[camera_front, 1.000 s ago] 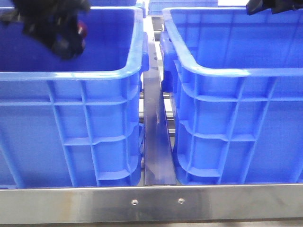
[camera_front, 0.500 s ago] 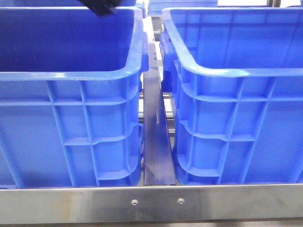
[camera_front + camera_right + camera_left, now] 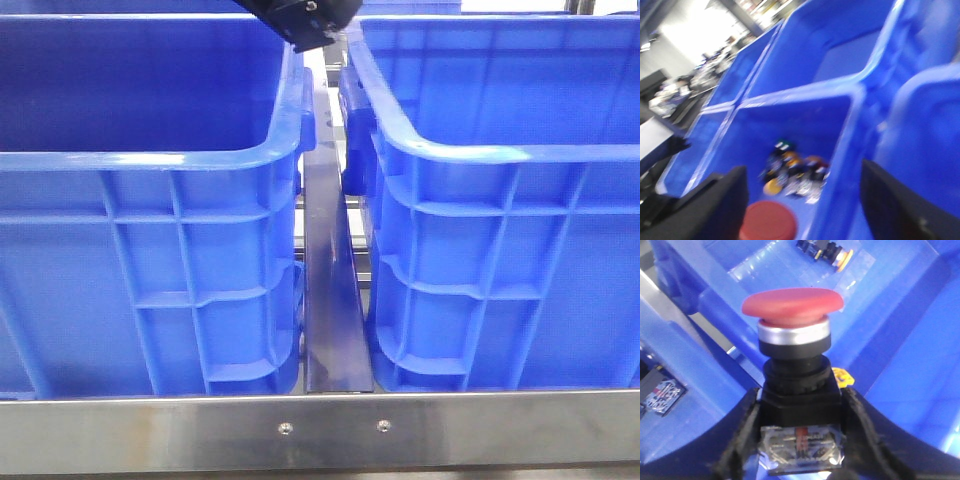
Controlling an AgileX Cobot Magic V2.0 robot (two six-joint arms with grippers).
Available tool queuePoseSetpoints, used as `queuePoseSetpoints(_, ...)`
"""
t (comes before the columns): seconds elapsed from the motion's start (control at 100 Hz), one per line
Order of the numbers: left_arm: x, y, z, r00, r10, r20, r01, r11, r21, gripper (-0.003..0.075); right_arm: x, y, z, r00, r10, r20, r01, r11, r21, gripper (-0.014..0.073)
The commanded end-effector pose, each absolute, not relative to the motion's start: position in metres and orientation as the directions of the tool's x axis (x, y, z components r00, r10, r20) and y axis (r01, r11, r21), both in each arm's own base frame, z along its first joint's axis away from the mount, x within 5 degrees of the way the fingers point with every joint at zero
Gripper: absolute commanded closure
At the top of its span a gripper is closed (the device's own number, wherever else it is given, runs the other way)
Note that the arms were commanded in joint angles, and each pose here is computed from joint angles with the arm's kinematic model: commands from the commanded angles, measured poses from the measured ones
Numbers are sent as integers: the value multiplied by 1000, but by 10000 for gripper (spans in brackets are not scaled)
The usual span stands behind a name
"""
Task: Pick red and yellow buttons and place in box
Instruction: 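Pass the red button from the left gripper to the right gripper, then carry the red button with the right gripper down into the bin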
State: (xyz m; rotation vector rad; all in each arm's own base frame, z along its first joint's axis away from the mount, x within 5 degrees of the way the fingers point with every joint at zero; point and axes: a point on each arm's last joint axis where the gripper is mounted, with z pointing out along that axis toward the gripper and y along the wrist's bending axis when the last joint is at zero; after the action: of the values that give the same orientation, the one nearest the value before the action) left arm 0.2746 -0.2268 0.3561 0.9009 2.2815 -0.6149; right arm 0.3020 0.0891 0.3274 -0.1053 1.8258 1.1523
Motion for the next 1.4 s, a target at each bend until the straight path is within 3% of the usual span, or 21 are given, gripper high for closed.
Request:
queuePoseSetpoints(0.0, 264, -229, 384, -535, 370, -760, 739, 641, -208, 689, 296, 98, 348, -559, 450, -696, -556, 419, 718, 31)
queuePoseSetpoints(0.17, 263, -230, 384, -532, 373, -760, 742, 637, -207, 689, 294, 115, 342, -626, 419, -657, -561, 343, 753, 32)
queuePoseSetpoints(0.52, 263, -230, 384, -532, 373, -760, 742, 637, -207, 689, 292, 121, 341, -641, 403, -654, -571, 320, 756, 49)
queuePoseSetpoints(0.78, 263, -230, 384, -533, 374, -759, 743, 637, -207, 677, 292, 121, 341, -641, 400, -654, -573, 317, 756, 338)
queuePoseSetpoints(0.87, 263, -230, 383, -535, 378, -755, 743, 636, -209, 582, 292, 121, 341, -641, 400, -654, -573, 317, 756, 351)
queuePoseSetpoints(1.02, 263, -230, 383, -535, 378, -755, 743, 636, -209, 251, 292, 121, 341, -641, 400, -654, -573, 317, 756, 351)
queuePoseSetpoints(1.09, 263, -230, 383, -535, 378, -755, 743, 636, -209, 151, 292, 120, 341, -641, 401, -654, -572, 318, 756, 351)
queuePoseSetpoints(1.39, 263, -230, 383, -535, 381, -754, 744, 636, -207, 134, 305, 84, 341, -585, 475, -657, -528, 392, 753, 351)
